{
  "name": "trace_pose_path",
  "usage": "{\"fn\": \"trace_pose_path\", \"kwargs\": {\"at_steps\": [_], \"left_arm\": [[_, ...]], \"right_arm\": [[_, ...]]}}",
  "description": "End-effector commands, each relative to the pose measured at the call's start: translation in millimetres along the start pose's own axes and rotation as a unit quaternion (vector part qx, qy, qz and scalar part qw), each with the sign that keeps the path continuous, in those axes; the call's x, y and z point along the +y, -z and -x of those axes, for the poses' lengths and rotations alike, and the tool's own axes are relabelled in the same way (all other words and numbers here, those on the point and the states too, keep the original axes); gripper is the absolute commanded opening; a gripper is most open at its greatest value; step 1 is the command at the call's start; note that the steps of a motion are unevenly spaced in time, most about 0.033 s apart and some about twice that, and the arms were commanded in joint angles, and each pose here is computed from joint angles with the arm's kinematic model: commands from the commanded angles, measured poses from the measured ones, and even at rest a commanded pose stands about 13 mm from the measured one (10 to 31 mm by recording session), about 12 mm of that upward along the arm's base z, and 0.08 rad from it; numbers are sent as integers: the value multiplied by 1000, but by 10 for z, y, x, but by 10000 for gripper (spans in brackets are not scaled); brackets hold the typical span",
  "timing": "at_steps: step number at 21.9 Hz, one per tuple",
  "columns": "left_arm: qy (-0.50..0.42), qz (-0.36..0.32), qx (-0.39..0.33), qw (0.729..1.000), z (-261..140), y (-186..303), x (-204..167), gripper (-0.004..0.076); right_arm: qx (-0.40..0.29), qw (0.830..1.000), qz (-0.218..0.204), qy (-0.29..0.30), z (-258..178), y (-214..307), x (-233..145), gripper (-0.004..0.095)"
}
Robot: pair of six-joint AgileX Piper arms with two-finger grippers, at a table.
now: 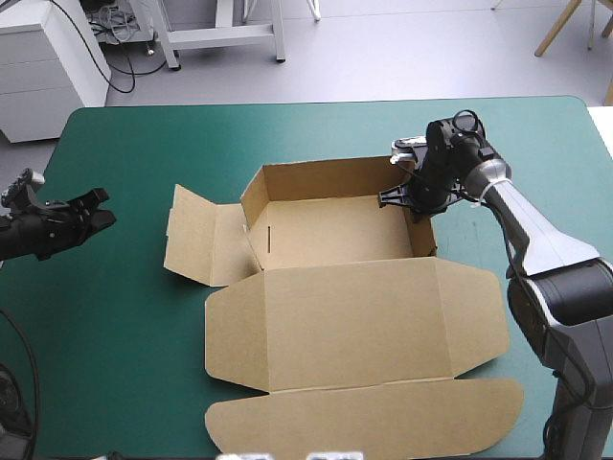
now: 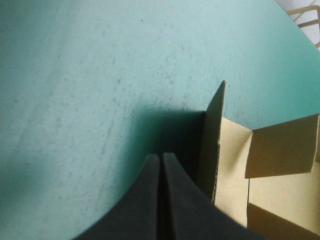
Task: Fold the box
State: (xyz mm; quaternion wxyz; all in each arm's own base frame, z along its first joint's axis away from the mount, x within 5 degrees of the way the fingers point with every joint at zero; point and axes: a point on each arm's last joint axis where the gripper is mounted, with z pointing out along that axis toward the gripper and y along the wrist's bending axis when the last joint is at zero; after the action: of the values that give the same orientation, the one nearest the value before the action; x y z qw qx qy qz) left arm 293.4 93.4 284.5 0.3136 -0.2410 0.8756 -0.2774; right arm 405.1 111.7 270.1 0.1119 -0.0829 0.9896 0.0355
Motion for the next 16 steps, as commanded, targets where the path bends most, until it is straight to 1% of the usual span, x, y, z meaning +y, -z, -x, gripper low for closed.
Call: {"fn": "trace_pose_path", "kwargs": {"at_steps": [1, 4, 6, 9, 10, 11, 12, 16], "left_arm": [[-5, -24, -30, 999, 54, 140, -150, -10], [-32, -28, -21, 999, 37, 140, -157, -10], [-46, -28, -20, 998, 33, 140, -158, -10], [-63, -29, -21, 997, 34, 140, -160, -10], [-67, -29, -21, 997, 34, 140, -160, -10], [-67, -29, -21, 997, 34, 140, -160, -10], [-67, -29, -20, 997, 32, 140, -161, -10], [-65, -38, -13, 997, 20, 141, -176, -10]], "right_arm": [[-53, 998, 6, 22, -5, 376, 24, 0], [-83, 996, 3, 31, -53, 631, 17, 0], [-134, 990, -8, 52, -180, 1061, -4, 0], [-194, 979, -15, 59, -390, 1560, -27, 0], [-224, 973, -13, 59, -499, 1776, -32, 0], [-240, 969, -12, 59, -557, 1886, -33, 0], [-267, 962, -2, 57, -662, 2064, -23, 0], [-281, 958, 25, 56, -835, 2262, 9, 0]]}}
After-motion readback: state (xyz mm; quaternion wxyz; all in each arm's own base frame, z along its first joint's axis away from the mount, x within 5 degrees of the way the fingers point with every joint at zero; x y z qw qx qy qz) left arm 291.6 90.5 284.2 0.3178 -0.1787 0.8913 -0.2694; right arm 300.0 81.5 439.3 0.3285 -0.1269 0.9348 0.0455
